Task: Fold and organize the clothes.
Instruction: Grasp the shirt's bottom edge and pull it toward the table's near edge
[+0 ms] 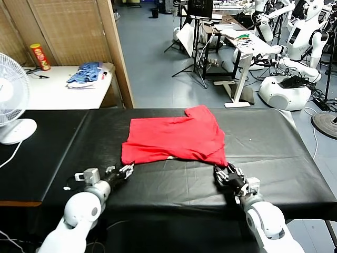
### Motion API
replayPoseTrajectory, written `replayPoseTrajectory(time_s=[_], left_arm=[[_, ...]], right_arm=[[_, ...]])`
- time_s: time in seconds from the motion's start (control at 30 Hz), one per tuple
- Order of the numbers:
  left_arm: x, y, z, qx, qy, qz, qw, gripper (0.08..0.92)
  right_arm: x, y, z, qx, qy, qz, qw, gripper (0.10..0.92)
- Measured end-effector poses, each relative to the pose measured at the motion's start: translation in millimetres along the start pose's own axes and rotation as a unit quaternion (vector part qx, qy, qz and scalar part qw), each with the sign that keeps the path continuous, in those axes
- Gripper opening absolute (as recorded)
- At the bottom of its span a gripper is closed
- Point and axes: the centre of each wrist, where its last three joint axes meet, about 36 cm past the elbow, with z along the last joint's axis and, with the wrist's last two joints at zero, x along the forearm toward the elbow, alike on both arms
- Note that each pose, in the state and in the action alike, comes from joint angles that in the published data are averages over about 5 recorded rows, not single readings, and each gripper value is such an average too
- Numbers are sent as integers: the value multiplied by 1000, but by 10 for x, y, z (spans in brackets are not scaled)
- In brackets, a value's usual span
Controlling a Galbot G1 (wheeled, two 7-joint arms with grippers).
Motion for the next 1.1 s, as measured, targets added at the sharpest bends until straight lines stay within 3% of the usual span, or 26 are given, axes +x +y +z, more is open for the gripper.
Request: replayPoseTrajectory(time_s=[0.1,0.2,0.43,0.93,1.0,1.1], left_arm=[[-21,17,8,-10,1,-7,1000,200],[-3,29,17,-33,3,-20,999,131],[242,6,1,-106,15,-36,994,127],[945,-47,10,-177,53,-13,983,127],[998,-48,21,-179,55,-13,982,127],[1072,-59,30,-182,59,-14,981,136]], right_arm=[[29,-4,-36,-4,8,3,1000,131],[91,-21,-99,-14,22,7,1000,131],[332,-35,-266,-16,51,9,999,131],[987,316,-140,-8,99,20,995,135],[1065,348,-134,-9,110,22,994,173],[1192,392,-161,-6,128,27,991,310]])
